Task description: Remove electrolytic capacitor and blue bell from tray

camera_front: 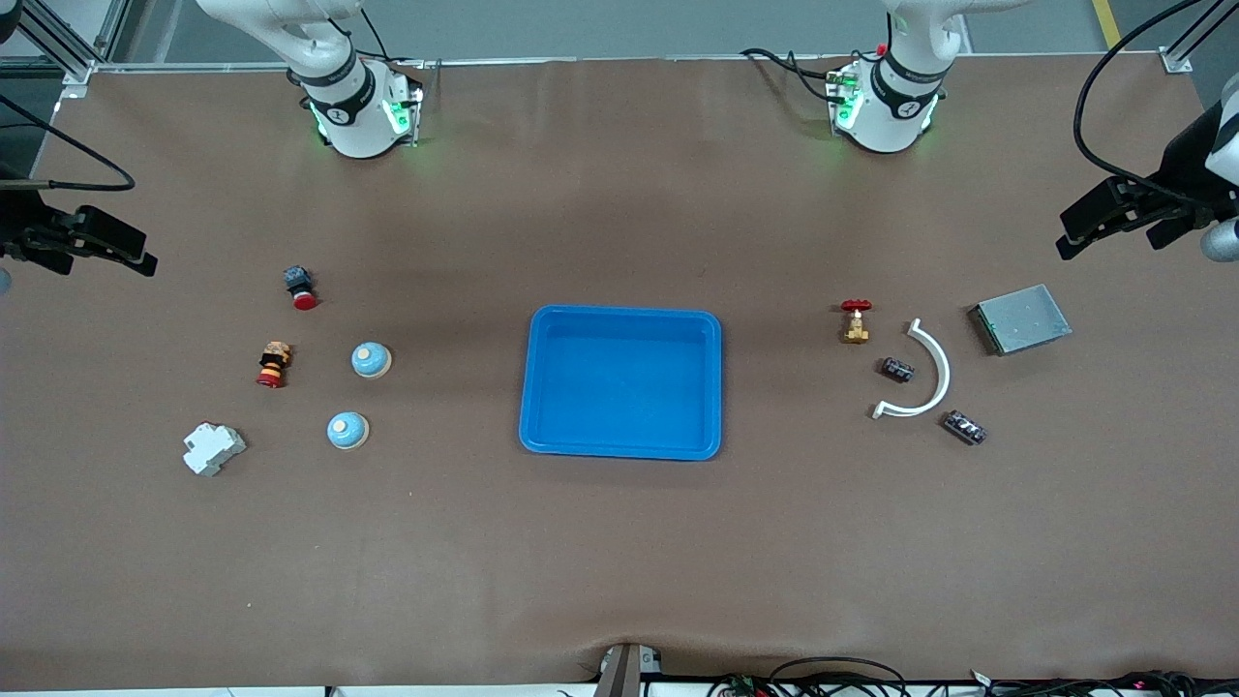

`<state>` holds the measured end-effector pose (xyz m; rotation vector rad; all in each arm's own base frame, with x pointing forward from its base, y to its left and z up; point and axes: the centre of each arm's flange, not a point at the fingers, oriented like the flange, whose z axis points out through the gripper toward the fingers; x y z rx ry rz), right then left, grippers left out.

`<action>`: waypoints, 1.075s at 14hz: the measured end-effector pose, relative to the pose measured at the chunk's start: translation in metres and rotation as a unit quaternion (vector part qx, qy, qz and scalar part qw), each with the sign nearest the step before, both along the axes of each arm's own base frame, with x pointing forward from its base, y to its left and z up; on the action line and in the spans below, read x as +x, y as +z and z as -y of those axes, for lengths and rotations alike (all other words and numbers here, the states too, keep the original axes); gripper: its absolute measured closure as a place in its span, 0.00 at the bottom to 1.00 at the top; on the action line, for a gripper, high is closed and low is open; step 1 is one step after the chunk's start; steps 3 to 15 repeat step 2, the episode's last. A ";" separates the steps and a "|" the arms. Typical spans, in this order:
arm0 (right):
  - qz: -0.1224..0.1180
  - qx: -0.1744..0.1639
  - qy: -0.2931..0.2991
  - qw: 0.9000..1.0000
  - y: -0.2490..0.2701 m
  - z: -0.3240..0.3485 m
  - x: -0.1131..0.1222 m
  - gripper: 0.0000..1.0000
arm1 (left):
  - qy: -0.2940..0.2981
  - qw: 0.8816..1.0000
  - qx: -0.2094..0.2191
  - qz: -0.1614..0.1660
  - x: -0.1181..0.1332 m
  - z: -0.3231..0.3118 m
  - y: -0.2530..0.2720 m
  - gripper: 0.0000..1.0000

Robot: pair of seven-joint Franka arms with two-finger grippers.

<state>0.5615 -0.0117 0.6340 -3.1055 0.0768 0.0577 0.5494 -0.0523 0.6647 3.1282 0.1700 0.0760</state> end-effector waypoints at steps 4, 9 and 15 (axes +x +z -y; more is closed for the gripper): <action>0.000 0.000 0.000 1.000 0.000 0.000 0.000 0.00 | -0.001 1.000 0.000 -0.001 0.000 0.001 -0.001 0.00; 0.000 0.000 0.000 1.000 0.000 0.000 0.000 0.00 | -0.001 1.000 0.000 -0.001 0.000 0.001 -0.001 0.00; 0.000 0.000 0.000 1.000 0.000 0.000 0.000 0.00 | -0.001 1.000 0.000 -0.001 0.000 0.001 -0.001 0.00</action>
